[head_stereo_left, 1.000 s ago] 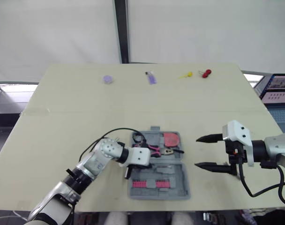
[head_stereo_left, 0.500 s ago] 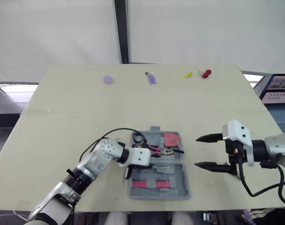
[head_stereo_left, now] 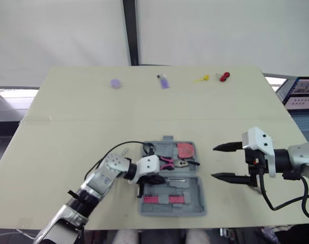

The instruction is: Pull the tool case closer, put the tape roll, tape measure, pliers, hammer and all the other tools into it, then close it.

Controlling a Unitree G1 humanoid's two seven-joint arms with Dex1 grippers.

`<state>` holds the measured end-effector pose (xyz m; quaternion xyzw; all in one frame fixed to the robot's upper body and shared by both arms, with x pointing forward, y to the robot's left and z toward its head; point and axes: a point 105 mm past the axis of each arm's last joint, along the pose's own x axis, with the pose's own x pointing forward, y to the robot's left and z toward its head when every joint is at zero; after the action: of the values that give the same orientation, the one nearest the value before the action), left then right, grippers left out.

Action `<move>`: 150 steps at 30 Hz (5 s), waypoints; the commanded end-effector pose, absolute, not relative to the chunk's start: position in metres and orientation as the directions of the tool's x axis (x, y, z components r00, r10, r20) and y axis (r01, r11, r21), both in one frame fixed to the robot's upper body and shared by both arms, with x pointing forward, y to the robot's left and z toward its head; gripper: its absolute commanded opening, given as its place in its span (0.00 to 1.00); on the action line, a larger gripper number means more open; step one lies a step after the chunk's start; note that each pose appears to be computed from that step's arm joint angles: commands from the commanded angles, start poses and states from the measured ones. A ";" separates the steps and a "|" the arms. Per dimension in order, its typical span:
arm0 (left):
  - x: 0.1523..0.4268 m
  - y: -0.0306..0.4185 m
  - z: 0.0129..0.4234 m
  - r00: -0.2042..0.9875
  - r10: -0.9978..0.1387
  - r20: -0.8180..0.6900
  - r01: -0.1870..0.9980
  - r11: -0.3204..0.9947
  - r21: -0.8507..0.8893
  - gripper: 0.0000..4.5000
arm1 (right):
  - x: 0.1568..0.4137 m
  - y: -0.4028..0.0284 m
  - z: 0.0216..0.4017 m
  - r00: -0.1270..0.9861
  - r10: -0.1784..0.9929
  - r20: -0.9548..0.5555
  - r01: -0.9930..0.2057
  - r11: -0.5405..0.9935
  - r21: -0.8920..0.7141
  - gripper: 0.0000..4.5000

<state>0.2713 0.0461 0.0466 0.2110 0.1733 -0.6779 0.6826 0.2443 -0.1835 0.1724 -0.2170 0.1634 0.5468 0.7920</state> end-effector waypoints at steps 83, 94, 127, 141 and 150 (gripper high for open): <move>0.264 0.018 0.164 -0.076 -0.990 -0.116 0.920 -0.114 0.376 1.00 | 0.249 -0.314 0.092 0.787 -0.419 -0.453 0.523 0.843 0.128 0.37; 0.258 0.015 0.158 -0.082 -0.989 -0.121 0.916 -0.123 0.382 1.00 | 0.249 -0.300 0.079 0.762 -0.388 -0.518 0.522 0.842 0.137 0.37; 0.261 0.004 0.162 -0.068 -0.990 -0.122 0.906 -0.113 0.408 1.00 | 0.253 -0.299 0.035 0.675 -0.359 -0.645 0.613 0.759 0.220 0.37; 0.260 0.003 0.161 -0.066 -0.990 -0.122 0.907 -0.110 0.405 1.00 | 0.249 -0.294 0.038 0.672 -0.331 -0.662 0.581 0.790 0.196 0.37; 0.259 0.001 0.161 -0.069 -0.990 -0.121 0.908 -0.112 0.403 1.00 | 0.244 -0.295 0.035 0.661 -0.338 -0.670 0.591 0.784 0.187 0.19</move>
<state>0.2623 0.0046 0.1525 0.1793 -0.0922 -0.7211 0.6629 0.2545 -0.2946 0.0474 0.1943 0.2902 -0.2545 0.9018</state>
